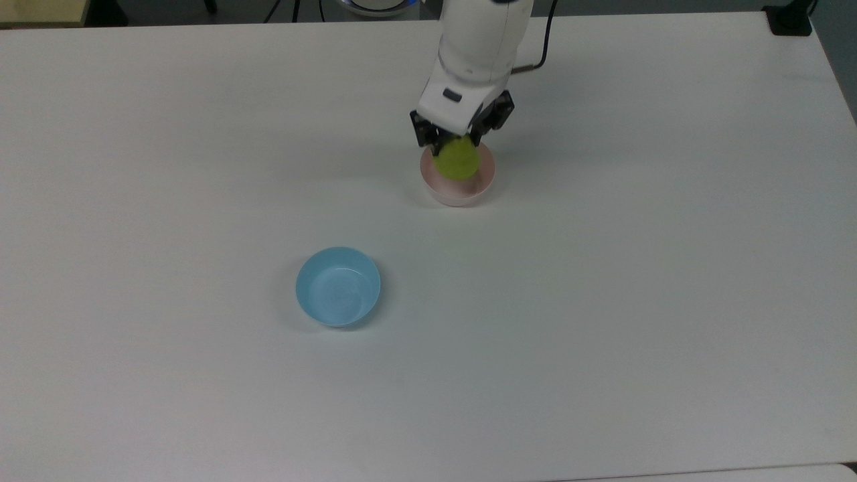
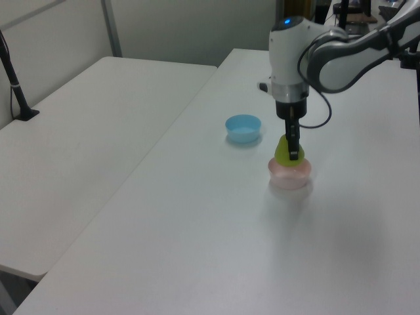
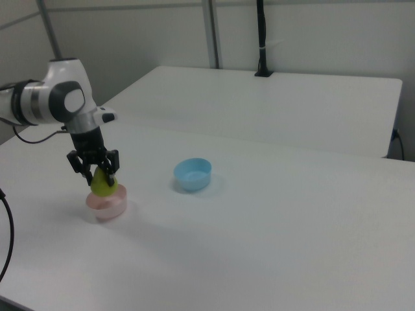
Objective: Pick up a pear from the bowl
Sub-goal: 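Lift the pear out of the pink bowl and carry it aside, then lower the pear onto the table and open the gripper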
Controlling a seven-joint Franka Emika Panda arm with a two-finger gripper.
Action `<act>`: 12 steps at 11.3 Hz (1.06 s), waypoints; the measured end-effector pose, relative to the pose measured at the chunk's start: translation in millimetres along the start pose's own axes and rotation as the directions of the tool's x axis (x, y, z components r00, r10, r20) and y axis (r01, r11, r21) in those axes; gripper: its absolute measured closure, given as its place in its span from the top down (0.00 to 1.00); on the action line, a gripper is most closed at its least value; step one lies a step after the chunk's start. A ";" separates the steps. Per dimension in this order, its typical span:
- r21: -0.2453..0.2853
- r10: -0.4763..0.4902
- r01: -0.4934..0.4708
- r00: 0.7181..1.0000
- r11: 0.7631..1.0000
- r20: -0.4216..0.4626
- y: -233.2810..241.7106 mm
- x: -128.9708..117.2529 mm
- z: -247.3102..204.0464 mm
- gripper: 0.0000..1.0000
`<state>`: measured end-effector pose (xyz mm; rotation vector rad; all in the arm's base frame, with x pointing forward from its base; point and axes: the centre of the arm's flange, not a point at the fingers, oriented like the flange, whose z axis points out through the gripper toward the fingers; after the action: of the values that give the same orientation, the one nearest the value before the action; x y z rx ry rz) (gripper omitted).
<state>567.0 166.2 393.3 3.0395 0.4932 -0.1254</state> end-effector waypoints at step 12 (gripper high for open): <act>0.019 0.208 -0.208 0.978 0.978 0.027 201.6 -50.0 -10.6 0.62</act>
<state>584.6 -39.6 417.6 3.0819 0.1709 -0.1580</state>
